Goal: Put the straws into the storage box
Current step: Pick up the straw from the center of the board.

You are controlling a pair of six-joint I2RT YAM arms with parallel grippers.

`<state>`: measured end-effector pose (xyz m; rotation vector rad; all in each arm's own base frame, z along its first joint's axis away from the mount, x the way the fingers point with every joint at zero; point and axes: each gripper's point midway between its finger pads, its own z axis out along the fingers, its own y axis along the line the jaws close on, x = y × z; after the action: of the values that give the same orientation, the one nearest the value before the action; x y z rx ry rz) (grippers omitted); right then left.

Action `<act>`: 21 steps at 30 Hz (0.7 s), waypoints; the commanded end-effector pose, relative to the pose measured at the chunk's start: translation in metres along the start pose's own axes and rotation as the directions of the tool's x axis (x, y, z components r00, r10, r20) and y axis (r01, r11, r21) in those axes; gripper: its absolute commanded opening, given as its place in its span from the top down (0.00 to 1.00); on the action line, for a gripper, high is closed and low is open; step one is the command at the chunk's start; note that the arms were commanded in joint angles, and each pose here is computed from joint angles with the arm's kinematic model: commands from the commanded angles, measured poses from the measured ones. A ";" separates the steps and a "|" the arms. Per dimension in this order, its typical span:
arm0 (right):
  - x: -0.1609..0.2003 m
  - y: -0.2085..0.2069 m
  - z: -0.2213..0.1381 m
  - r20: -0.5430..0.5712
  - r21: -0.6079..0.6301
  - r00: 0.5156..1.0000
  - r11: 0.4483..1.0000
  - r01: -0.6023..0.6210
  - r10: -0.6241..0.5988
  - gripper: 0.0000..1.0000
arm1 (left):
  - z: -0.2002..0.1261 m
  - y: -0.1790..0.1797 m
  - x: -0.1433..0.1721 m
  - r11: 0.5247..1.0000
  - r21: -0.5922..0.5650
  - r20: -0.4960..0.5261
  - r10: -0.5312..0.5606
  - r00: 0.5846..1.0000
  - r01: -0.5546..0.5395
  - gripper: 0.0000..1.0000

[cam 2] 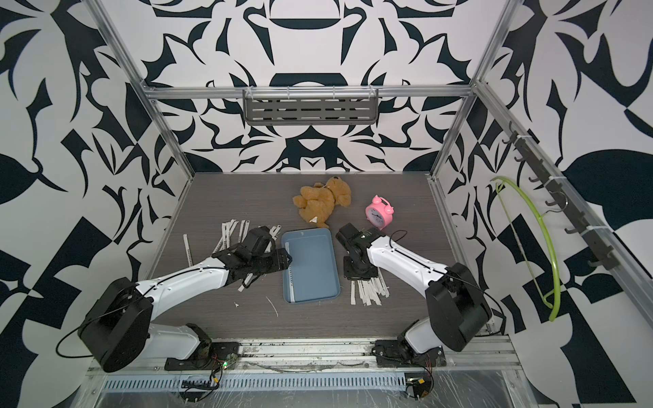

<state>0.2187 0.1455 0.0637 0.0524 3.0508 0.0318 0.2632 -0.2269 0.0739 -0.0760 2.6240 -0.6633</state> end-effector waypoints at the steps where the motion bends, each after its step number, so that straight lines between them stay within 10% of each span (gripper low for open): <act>1: -0.005 0.000 0.009 0.014 0.018 1.000 1.000 0.014 -0.014 0.78 | -0.001 -0.008 -0.009 1.000 0.012 0.029 -0.007 1.000 0.007 0.24; 21: -0.008 0.005 0.060 -0.047 0.058 0.999 0.998 -0.006 0.009 0.84 | 0.005 -0.004 -0.006 1.000 0.001 0.021 -0.001 1.000 0.001 0.24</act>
<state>0.2332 0.1578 0.0128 0.0574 3.0970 -0.0018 0.2659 -0.2296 0.0719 -0.0856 2.6169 -0.6642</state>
